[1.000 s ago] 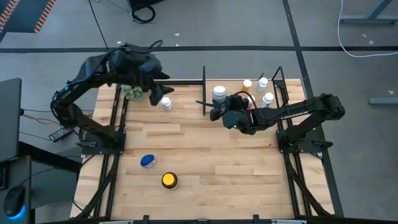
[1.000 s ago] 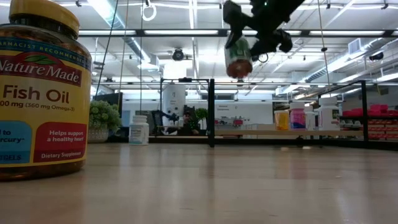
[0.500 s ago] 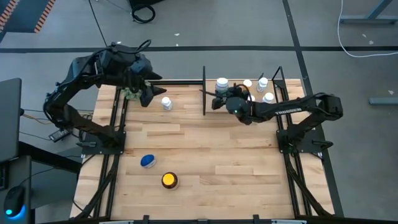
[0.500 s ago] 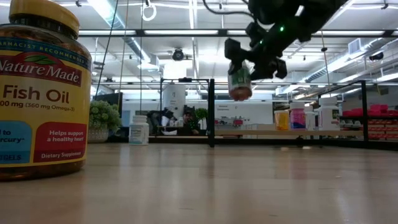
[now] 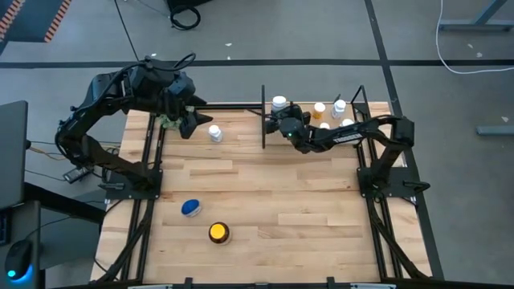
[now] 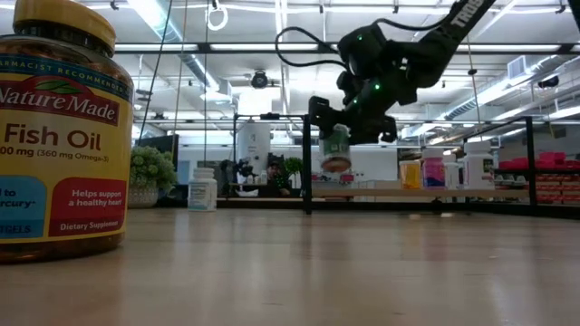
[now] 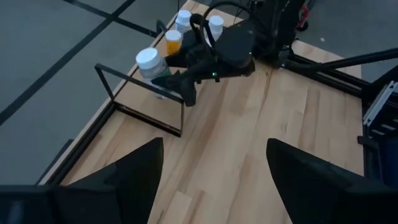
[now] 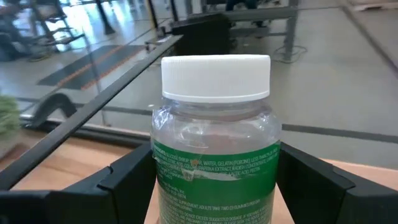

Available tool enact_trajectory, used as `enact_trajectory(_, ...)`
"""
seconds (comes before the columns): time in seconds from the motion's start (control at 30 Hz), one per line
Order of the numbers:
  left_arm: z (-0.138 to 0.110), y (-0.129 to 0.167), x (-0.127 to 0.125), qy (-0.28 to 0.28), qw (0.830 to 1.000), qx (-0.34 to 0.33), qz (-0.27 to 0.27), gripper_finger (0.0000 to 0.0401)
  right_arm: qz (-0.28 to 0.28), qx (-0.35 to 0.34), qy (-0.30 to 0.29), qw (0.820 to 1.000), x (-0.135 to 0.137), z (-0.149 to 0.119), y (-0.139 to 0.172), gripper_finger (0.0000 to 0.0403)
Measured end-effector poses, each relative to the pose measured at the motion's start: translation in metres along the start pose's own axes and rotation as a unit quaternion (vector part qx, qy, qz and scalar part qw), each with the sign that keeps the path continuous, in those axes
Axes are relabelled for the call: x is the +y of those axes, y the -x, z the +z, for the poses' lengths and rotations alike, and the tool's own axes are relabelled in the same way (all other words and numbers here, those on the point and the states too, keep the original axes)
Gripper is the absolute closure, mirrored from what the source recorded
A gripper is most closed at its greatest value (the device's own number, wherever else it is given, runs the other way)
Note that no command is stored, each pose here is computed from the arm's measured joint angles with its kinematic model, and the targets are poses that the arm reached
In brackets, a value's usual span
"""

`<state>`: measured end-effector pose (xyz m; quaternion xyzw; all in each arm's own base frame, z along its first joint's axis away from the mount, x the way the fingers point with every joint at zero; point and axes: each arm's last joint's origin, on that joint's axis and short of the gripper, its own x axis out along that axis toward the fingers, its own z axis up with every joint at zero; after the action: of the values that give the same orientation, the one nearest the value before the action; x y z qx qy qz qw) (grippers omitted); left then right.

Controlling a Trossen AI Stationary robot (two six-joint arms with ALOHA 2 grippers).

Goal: Pick and place medicine bottles onto shelf by color
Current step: Put the green pill bottle on the shelf

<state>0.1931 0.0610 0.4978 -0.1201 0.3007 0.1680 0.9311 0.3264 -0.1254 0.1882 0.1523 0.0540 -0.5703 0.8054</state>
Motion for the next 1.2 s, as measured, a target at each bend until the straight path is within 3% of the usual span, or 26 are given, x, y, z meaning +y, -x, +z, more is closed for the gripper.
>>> enact_trajectory(0.1,0.000,0.000,0.000,0.000,1.000,0.000,0.000,0.0113,0.014,0.005,-0.006,1.000,-0.002,-0.002,-0.009,0.0104)
enact_trajectory(0.27,0.000,0.000,0.000,0.012,1.000,0.000,0.000,0.0113,-0.024,-0.005,-0.003,1.000,-0.011,0.000,-0.019,0.0104)
enact_trajectory(1.2,0.005,-0.001,0.000,0.020,0.999,-0.028,0.016,0.0113,0.015,0.031,0.009,0.999,-0.022,-0.003,-0.036,0.0104)
